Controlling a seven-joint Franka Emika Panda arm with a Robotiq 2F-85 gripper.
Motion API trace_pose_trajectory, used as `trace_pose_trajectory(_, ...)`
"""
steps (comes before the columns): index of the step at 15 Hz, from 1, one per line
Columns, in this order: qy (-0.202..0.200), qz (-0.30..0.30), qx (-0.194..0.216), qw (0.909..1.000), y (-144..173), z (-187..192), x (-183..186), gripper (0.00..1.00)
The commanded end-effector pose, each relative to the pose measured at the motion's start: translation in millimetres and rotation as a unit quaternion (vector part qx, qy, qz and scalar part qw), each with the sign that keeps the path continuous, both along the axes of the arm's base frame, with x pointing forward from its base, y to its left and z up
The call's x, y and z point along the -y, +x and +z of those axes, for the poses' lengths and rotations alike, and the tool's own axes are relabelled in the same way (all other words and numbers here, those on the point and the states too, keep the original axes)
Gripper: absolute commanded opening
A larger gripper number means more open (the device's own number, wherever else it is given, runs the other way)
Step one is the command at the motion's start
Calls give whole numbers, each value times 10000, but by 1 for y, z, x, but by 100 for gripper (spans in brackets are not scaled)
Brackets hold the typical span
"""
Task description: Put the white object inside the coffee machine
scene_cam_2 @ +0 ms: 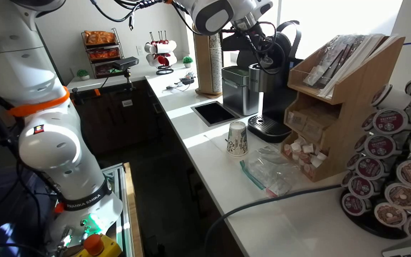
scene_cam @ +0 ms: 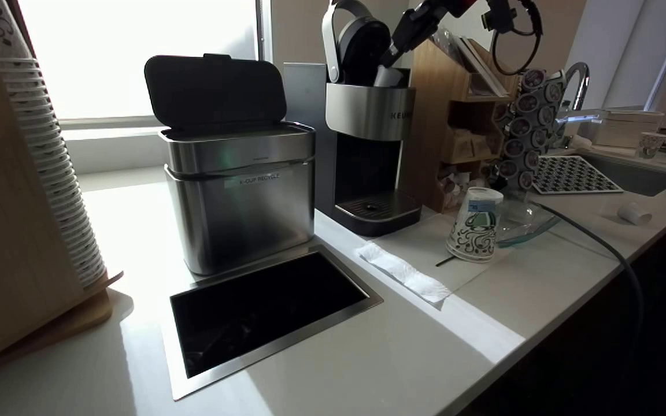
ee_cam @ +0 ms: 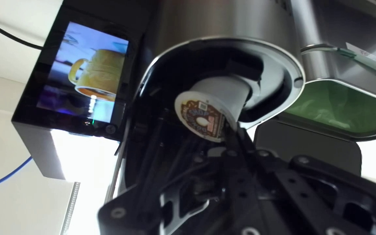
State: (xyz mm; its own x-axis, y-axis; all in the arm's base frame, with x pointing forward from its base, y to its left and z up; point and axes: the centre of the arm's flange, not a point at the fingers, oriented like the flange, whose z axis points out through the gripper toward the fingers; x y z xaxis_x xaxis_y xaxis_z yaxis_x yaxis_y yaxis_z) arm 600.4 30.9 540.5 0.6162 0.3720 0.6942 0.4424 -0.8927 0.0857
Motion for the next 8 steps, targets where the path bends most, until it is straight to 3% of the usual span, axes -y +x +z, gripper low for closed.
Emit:
trace_pose_trajectory(1, -179, 221, 229, 9993, -11, -3, -10, 1)
trace_pose_trajectory(8, -674, 624, 623, 9938, -22, -6, -19, 1)
